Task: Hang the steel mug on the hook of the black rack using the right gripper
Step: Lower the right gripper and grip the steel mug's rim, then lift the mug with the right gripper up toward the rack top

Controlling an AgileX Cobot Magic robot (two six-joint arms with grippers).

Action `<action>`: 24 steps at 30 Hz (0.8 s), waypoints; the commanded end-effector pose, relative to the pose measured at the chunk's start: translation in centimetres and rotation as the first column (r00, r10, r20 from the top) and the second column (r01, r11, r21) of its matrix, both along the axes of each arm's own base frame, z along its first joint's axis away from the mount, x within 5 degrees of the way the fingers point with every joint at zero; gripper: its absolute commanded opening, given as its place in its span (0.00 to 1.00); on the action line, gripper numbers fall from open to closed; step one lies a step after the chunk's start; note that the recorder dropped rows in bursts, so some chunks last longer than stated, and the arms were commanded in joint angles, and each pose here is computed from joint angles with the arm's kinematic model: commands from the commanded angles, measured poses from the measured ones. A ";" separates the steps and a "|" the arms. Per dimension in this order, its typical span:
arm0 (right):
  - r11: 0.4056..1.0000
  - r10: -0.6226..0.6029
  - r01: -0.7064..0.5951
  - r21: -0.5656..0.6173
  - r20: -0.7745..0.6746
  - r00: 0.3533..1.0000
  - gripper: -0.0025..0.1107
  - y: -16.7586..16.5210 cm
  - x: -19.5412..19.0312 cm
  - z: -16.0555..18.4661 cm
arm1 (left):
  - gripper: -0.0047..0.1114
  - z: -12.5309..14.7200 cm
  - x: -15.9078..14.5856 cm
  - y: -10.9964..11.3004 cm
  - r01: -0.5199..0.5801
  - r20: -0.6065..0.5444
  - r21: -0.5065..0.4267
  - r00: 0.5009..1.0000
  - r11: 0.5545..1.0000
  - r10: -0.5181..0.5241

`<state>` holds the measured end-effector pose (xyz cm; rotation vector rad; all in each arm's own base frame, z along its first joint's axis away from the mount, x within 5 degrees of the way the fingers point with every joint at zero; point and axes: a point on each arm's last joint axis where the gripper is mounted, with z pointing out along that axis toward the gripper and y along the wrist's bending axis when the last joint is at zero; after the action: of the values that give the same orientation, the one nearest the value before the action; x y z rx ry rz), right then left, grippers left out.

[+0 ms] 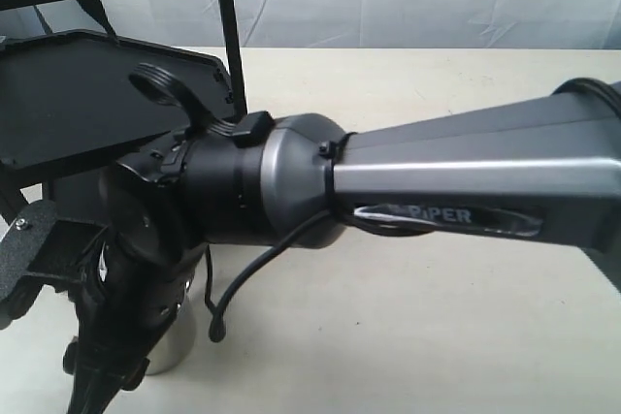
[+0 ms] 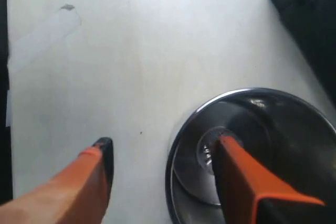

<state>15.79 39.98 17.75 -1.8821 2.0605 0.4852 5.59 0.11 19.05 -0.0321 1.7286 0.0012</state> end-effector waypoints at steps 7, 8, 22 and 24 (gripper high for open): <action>1.000 0.015 -0.015 -0.024 0.015 1.000 0.37 0.2 0.2 -1.3 | 0.05 0.2 0.0 0.0 0.001 0.014 0.007 1.000 1.000 -0.001; 1.000 0.015 -0.015 -0.024 0.015 1.000 0.32 0.2 0.2 -1.3 | 0.05 0.2 0.0 0.0 0.001 0.014 0.007 1.000 1.000 -0.001; 0.994 0.064 -0.066 -0.088 -0.032 0.997 0.02 -1.7 -0.2 1.8 | 0.05 0.2 0.0 0.0 0.001 0.014 0.007 1.000 1.000 -0.001; 0.993 0.078 -0.081 -0.084 -0.035 0.996 0.02 -2.4 0.0 3.1 | 0.05 0.2 0.0 0.0 0.001 0.014 0.007 1.000 1.000 -0.001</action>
<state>15.39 38.61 18.51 -2.0118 2.0958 0.4401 5.59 0.11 19.05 -0.0321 1.7286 0.0012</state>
